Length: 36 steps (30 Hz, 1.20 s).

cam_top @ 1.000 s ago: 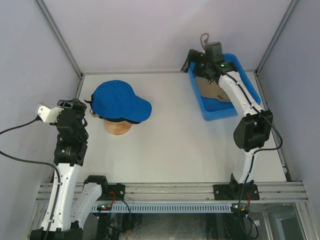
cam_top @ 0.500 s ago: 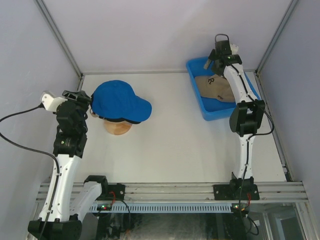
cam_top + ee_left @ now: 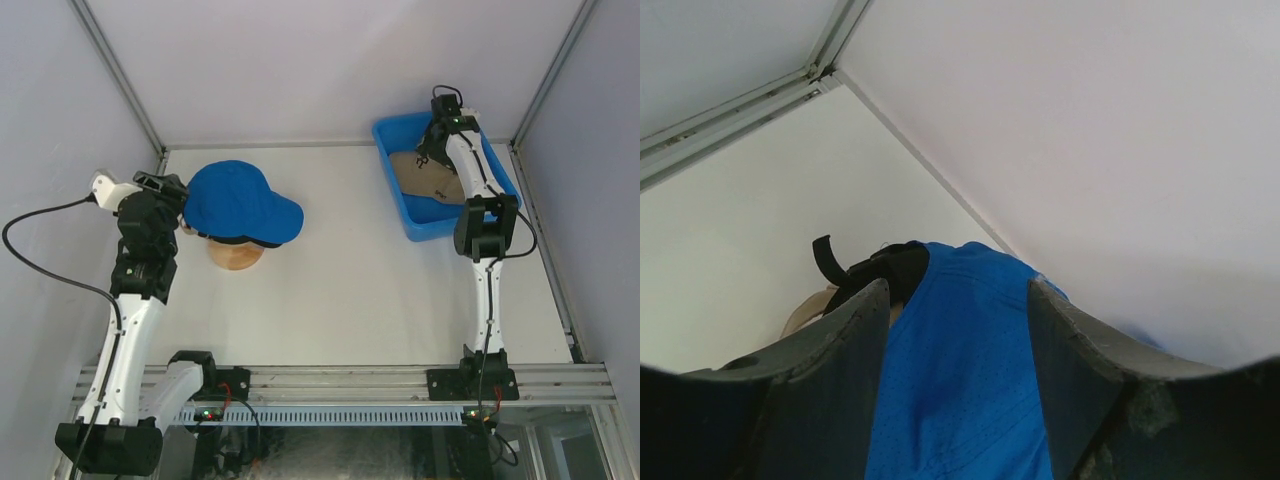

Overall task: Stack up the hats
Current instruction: Pick up the hat from the bin.

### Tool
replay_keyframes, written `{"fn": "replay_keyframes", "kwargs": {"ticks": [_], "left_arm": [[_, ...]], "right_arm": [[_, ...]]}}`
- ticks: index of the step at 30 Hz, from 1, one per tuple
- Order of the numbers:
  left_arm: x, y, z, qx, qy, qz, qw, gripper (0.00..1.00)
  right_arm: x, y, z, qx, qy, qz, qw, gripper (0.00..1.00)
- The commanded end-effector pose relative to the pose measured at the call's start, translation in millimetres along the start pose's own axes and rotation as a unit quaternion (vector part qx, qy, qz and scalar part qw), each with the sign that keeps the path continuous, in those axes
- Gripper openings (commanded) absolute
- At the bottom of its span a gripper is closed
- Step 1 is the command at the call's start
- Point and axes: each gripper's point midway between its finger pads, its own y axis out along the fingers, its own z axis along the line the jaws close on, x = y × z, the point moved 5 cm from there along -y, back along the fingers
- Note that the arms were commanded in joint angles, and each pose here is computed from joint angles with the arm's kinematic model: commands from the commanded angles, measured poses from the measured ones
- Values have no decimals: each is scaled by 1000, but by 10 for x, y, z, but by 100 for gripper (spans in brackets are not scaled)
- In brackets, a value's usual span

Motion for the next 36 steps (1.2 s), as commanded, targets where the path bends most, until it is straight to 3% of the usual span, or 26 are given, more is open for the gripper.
{"fn": "replay_keyframes", "kwargs": {"ticks": [1,11,14,19,26,31,36], "left_arm": [[249,-13,-233,-41,-6,-32,999,61],[267,69,-278,-41,6,-38,998,61],[276,88,-271,-36,10,-41,998,61],[255,117,-253,-29,11,-40,999,61],[260,85,-238,-27,-3,-42,999,61],[300,-18,-223,-30,-15,-44,998,61],[404,-173,-243,-38,-20,-48,998,61]], "right_arm": [[209,22,-37,-5,22,-33,999,100],[223,334,-7,15,29,-26,999,100],[194,436,1,30,30,-14,999,95],[121,577,-39,50,33,16,998,70],[69,601,-103,81,44,50,994,14],[221,271,-38,121,31,28,992,1],[461,-314,68,173,2,-47,984,0]]}}
